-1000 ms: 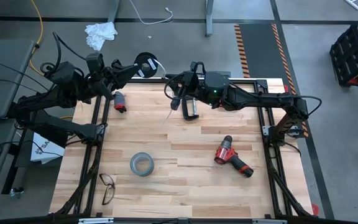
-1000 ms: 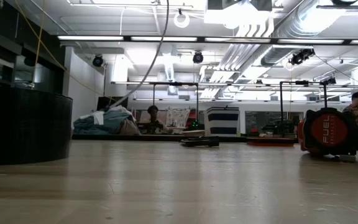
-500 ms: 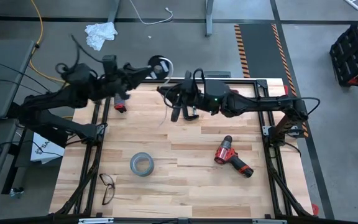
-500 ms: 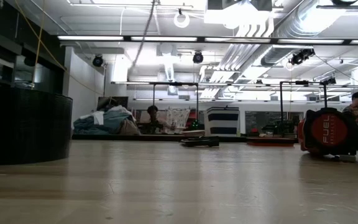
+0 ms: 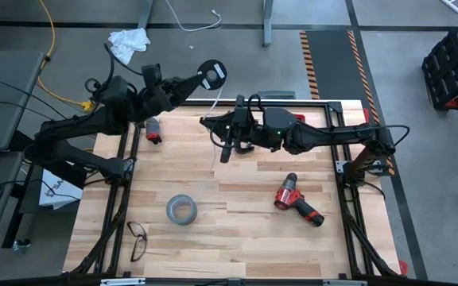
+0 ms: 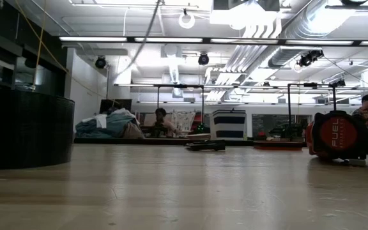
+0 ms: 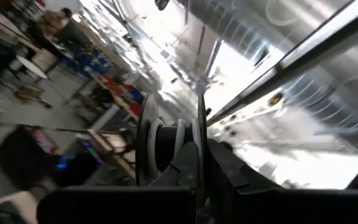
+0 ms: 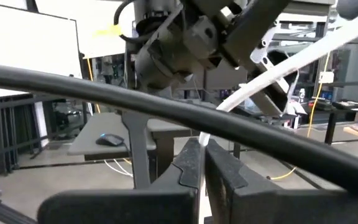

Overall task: Coil cords
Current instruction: Coil the white wire onto the black spool

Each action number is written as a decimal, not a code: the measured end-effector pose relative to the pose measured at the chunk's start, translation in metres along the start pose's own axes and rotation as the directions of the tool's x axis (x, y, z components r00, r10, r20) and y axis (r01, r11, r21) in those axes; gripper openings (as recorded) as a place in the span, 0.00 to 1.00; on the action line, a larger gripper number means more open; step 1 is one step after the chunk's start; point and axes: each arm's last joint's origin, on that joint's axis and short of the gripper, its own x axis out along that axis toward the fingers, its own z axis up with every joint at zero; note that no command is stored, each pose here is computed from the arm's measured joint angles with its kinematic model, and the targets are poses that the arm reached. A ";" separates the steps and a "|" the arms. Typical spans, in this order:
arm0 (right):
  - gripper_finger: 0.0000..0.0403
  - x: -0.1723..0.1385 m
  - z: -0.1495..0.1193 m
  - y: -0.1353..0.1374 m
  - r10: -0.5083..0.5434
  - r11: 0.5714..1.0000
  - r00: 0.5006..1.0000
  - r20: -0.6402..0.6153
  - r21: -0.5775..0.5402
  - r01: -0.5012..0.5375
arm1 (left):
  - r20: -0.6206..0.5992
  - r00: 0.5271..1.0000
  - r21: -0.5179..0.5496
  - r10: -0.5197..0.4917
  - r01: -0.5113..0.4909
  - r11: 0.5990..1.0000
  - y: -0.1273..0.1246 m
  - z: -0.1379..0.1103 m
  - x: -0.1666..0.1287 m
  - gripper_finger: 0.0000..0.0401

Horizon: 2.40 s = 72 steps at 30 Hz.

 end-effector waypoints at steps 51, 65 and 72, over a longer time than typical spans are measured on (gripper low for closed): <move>0.00 0.007 0.008 -0.018 0.065 0.992 0.987 0.150 -0.114 -0.048 | -0.402 0.877 -0.628 -0.263 -0.055 0.777 -0.011 -0.033 -0.003 0.01; 0.00 0.009 0.006 -0.028 0.039 0.983 0.991 0.126 -0.181 -0.015 | -0.492 0.860 -0.533 -0.137 -0.173 0.828 -0.015 -0.015 -0.040 0.01; 0.00 0.011 0.000 -0.038 0.024 0.978 0.997 0.078 -0.208 -0.007 | -0.548 0.836 -0.417 -0.030 -0.242 0.876 -0.009 -0.010 -0.056 0.01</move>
